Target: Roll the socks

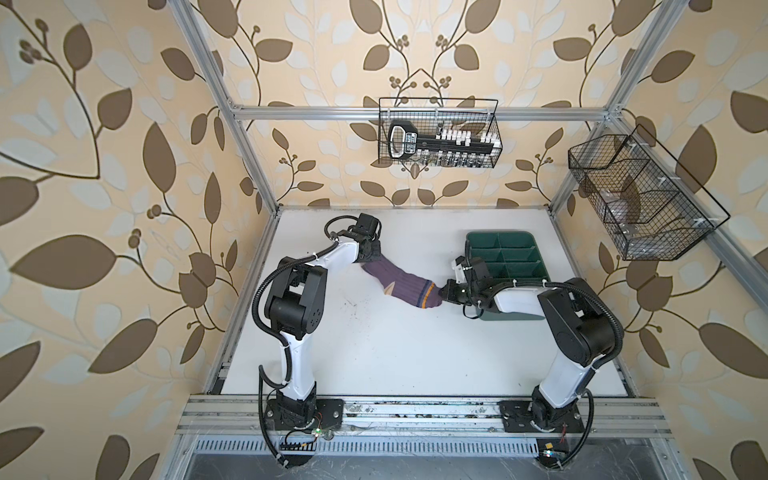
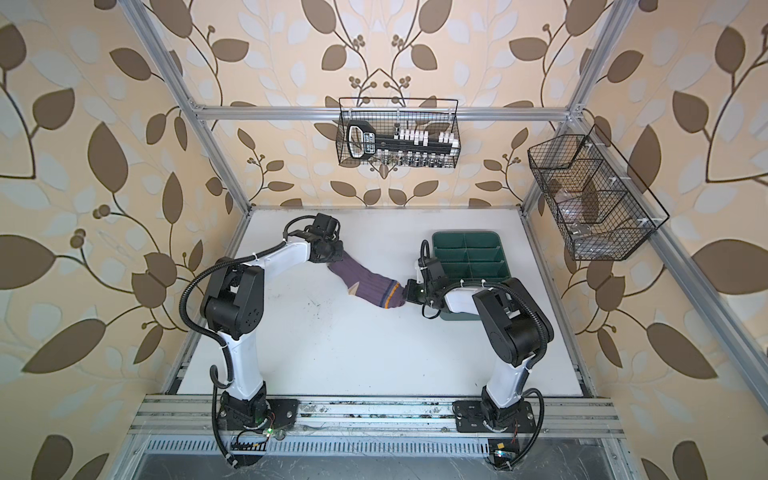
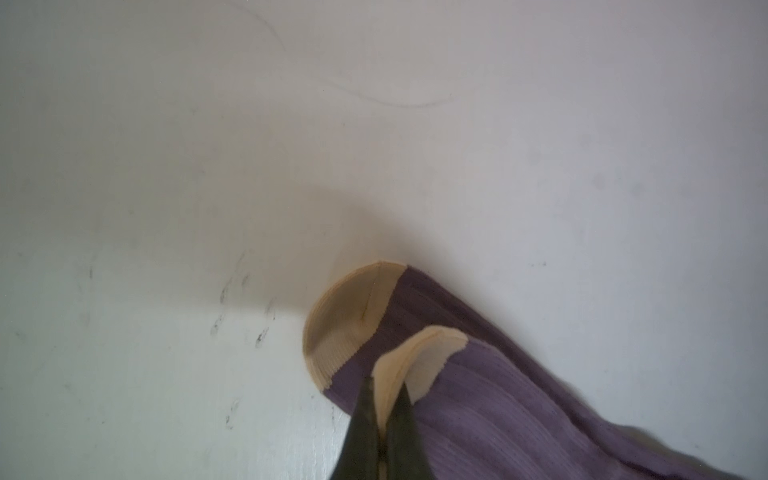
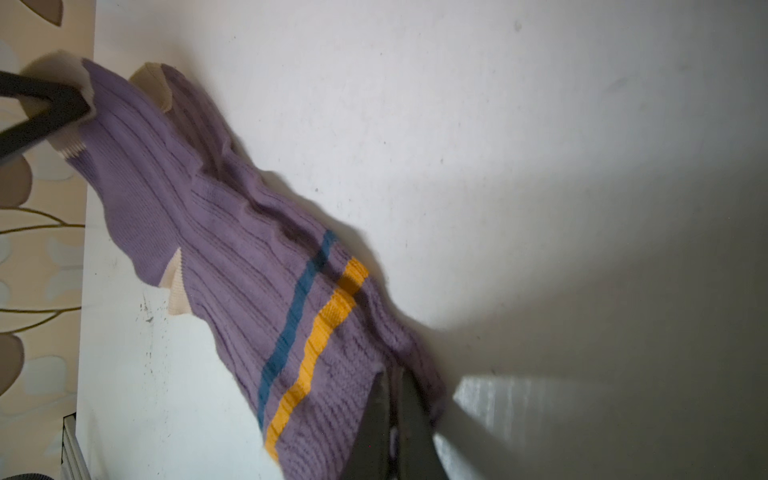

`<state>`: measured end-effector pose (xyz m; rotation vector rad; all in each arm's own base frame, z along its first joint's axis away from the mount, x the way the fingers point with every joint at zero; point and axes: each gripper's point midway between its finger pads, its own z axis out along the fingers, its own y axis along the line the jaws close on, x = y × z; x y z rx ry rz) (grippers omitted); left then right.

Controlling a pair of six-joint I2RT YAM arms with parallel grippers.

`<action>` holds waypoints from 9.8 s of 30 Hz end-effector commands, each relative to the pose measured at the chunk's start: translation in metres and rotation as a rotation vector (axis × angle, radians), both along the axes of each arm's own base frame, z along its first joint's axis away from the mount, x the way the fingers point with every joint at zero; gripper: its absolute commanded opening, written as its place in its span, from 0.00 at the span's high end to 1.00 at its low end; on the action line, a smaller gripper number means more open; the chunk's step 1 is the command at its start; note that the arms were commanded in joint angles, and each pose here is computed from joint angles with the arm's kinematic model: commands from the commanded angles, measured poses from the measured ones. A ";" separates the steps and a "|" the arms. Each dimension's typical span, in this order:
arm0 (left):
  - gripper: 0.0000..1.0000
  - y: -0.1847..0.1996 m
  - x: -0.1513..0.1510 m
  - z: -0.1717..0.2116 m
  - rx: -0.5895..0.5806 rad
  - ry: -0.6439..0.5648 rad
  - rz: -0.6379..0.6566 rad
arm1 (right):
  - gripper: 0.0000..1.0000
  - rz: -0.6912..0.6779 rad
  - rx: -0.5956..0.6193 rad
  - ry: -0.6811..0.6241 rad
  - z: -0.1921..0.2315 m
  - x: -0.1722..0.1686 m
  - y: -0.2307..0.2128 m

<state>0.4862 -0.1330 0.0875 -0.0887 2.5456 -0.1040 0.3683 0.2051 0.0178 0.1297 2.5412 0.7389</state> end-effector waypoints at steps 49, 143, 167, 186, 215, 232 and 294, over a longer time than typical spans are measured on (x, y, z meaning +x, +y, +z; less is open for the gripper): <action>0.32 -0.076 -0.014 0.047 -0.499 -0.054 0.119 | 0.64 0.285 -0.303 -0.115 0.059 -0.030 0.021; 0.01 0.008 -0.279 0.185 -0.001 -0.750 -0.656 | 0.49 1.520 -0.944 -0.992 0.041 -0.159 0.079; 0.18 -0.016 -0.277 0.185 0.037 -0.727 -0.803 | 1.00 1.600 -0.749 -0.677 0.004 -0.169 0.094; 0.13 -0.047 -0.324 0.135 0.449 -0.530 -1.431 | 1.00 1.603 -0.312 -0.124 0.007 -0.202 0.084; 0.36 -0.155 -0.321 -0.040 0.645 -0.377 -1.405 | 1.00 1.571 -0.283 -0.107 0.010 -0.176 0.084; 1.00 -0.149 -0.319 -0.065 0.608 -0.150 -1.463 | 0.80 1.438 -0.345 -0.327 0.036 -0.153 0.076; 1.00 -0.139 -0.284 -0.020 -0.120 0.326 -1.387 | 0.72 1.347 -1.052 -1.117 0.008 -0.155 0.119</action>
